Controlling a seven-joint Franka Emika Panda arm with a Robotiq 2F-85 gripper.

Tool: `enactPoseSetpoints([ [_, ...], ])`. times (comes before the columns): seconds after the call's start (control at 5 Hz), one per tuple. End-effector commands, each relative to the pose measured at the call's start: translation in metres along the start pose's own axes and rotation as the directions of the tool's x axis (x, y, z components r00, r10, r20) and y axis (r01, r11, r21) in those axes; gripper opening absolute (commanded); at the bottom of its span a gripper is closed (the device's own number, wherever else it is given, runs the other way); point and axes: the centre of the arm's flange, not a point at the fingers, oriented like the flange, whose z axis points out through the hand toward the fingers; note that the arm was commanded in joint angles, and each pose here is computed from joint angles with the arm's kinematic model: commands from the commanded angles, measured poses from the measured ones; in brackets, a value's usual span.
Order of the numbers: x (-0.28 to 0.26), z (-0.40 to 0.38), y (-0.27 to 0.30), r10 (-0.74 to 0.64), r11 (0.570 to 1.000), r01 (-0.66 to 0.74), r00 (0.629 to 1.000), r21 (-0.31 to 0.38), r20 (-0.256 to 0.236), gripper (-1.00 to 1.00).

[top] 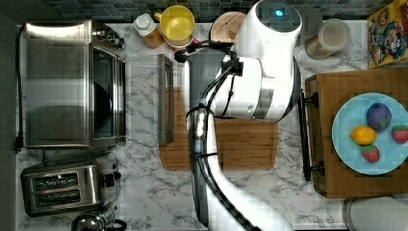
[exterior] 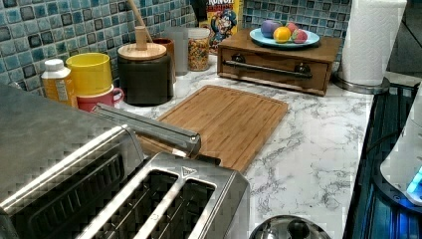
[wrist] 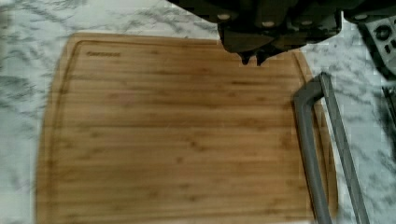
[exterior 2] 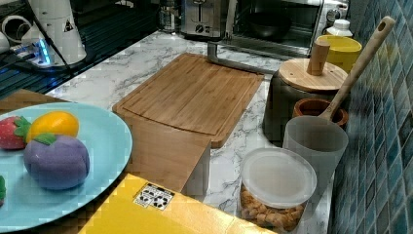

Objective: Close the oven.

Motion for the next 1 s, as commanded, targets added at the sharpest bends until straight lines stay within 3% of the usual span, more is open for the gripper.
enactPoseSetpoints([
  [0.2,0.021,0.066,0.006,-0.137,0.965,0.113,0.987,0.235,0.088,-1.00],
  [0.6,0.061,0.122,0.025,-0.172,0.917,0.138,0.983,0.375,0.059,-1.00],
  [1.0,0.055,0.143,0.034,-0.211,0.826,0.191,0.977,0.531,-0.023,-1.00],
])
